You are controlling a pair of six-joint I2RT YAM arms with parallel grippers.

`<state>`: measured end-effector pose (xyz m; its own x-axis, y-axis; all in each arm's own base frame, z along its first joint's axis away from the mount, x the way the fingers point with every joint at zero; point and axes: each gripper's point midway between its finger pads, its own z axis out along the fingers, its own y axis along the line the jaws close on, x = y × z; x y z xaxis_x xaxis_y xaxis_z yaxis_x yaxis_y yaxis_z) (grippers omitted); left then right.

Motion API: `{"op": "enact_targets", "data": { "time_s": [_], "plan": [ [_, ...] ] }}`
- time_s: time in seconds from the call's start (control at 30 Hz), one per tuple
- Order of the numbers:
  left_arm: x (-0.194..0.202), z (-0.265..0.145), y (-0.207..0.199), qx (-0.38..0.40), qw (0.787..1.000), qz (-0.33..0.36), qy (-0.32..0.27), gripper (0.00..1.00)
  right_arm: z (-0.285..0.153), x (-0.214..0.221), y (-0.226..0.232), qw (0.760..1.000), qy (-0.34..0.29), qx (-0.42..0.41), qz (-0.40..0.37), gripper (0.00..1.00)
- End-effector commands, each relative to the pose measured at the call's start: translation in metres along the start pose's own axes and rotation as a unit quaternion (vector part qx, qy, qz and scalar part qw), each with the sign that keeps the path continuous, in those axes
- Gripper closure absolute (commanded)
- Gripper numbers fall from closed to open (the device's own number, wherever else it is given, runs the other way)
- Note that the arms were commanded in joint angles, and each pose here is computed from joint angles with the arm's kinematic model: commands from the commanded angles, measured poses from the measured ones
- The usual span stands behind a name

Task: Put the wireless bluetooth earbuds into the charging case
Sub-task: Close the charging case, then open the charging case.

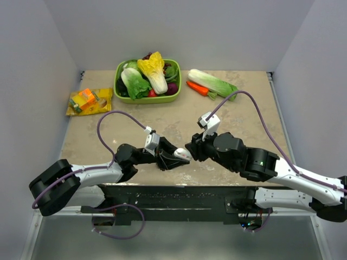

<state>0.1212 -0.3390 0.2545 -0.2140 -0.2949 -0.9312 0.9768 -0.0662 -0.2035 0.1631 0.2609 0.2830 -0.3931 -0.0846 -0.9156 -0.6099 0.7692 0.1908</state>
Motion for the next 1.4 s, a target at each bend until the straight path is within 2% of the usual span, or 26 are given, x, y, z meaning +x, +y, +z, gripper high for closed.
{"op": "enact_targets", "data": {
  "time_s": [0.0,0.17,0.27,0.37,0.47,0.57,0.77,0.93,1.37],
  "plan": [
    [-0.116,-0.011,-0.058,0.088,0.948,0.201,-0.232,1.00,-0.004,-0.004,0.005,1.000,-0.012,-0.020,0.003,0.62],
    [-0.115,-0.011,-0.055,0.080,0.949,0.198,-0.232,1.00,-0.006,-0.006,0.006,0.999,-0.019,-0.028,-0.003,0.62],
    [-0.115,-0.012,-0.055,0.080,0.949,0.200,-0.232,1.00,-0.009,-0.008,-0.008,1.000,-0.023,0.011,0.013,0.58],
    [-0.113,-0.014,-0.056,0.080,0.949,0.200,-0.232,1.00,-0.023,-0.025,-0.019,0.997,-0.063,0.030,0.045,0.53],
    [-0.112,-0.018,-0.055,0.073,0.948,0.202,-0.233,1.00,-0.038,-0.041,-0.012,0.993,-0.096,-0.008,0.065,0.49],
    [-0.112,-0.020,-0.056,0.068,0.948,0.205,-0.235,1.00,-0.042,-0.046,0.000,0.993,-0.100,-0.043,0.054,0.46],
    [-0.113,-0.021,-0.057,0.069,0.947,0.207,-0.237,1.00,-0.038,-0.029,0.022,0.991,-0.074,-0.106,0.026,0.39],
    [-0.116,-0.021,-0.059,0.071,0.946,0.210,-0.238,1.00,-0.027,-0.013,0.024,0.994,-0.042,-0.104,0.009,0.38],
    [-0.117,-0.021,-0.062,0.076,0.945,0.213,-0.235,1.00,-0.019,-0.003,0.024,0.995,-0.023,-0.095,0.001,0.40]
  ]
}}
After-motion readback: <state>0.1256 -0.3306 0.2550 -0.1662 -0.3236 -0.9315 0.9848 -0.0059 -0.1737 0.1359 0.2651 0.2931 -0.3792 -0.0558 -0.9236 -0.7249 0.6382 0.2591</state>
